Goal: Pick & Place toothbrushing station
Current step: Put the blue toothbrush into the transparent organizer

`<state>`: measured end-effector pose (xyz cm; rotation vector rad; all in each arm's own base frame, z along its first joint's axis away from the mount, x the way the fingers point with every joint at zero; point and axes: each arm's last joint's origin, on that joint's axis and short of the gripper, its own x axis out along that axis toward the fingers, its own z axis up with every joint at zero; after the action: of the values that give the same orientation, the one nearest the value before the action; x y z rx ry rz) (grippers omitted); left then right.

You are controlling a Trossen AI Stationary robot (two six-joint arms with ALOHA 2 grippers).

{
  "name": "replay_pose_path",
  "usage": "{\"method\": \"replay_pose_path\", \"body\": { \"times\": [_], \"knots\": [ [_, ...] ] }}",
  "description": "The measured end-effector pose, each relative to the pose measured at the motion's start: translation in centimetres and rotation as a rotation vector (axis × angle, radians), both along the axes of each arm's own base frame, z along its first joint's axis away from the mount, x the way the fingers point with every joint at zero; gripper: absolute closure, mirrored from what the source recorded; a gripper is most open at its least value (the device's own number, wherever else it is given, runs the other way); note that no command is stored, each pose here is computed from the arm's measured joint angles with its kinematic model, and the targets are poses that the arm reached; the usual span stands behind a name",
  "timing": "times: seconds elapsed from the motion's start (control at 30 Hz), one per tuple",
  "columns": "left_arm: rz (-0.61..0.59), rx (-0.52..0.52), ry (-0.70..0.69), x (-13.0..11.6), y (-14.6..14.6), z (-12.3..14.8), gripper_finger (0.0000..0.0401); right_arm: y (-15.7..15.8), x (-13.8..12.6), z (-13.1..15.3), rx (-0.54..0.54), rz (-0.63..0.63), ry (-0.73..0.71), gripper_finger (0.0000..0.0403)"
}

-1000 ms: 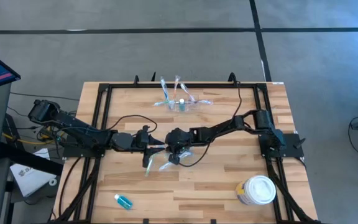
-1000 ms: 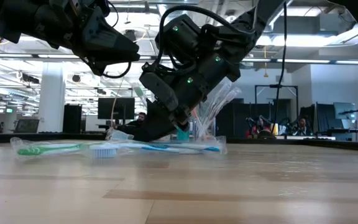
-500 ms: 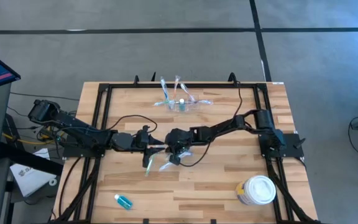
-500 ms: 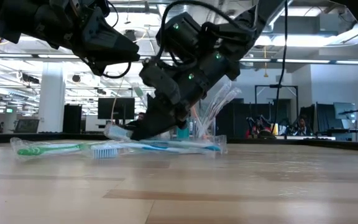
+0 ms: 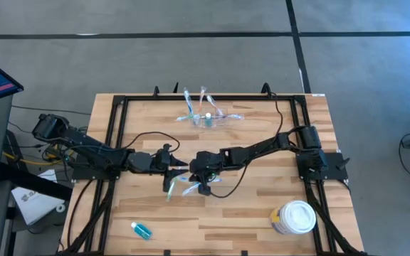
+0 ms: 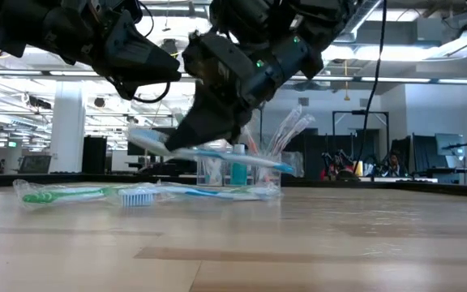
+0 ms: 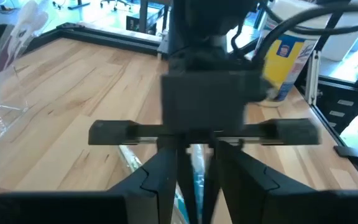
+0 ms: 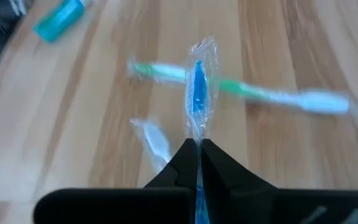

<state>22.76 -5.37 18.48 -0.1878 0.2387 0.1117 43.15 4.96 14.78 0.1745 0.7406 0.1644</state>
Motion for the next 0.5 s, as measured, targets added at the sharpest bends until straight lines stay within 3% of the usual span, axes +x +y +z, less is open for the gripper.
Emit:
{"method": "replay_pose_path", "body": {
  "times": [0.17, 0.5],
  "knots": [
    [0.003, 0.001, -0.001, 0.0, 0.0, 0.0, 0.0295, -0.4, -0.7, 1.0, -0.023, -0.027, -0.015, 0.0403],
    [0.002, 0.001, -0.001, 0.0, 0.0, 0.0, 0.0295, -2.3, -4.7, 3.9, -0.043, -0.1, -0.152, 0.0403]
  ]
}}
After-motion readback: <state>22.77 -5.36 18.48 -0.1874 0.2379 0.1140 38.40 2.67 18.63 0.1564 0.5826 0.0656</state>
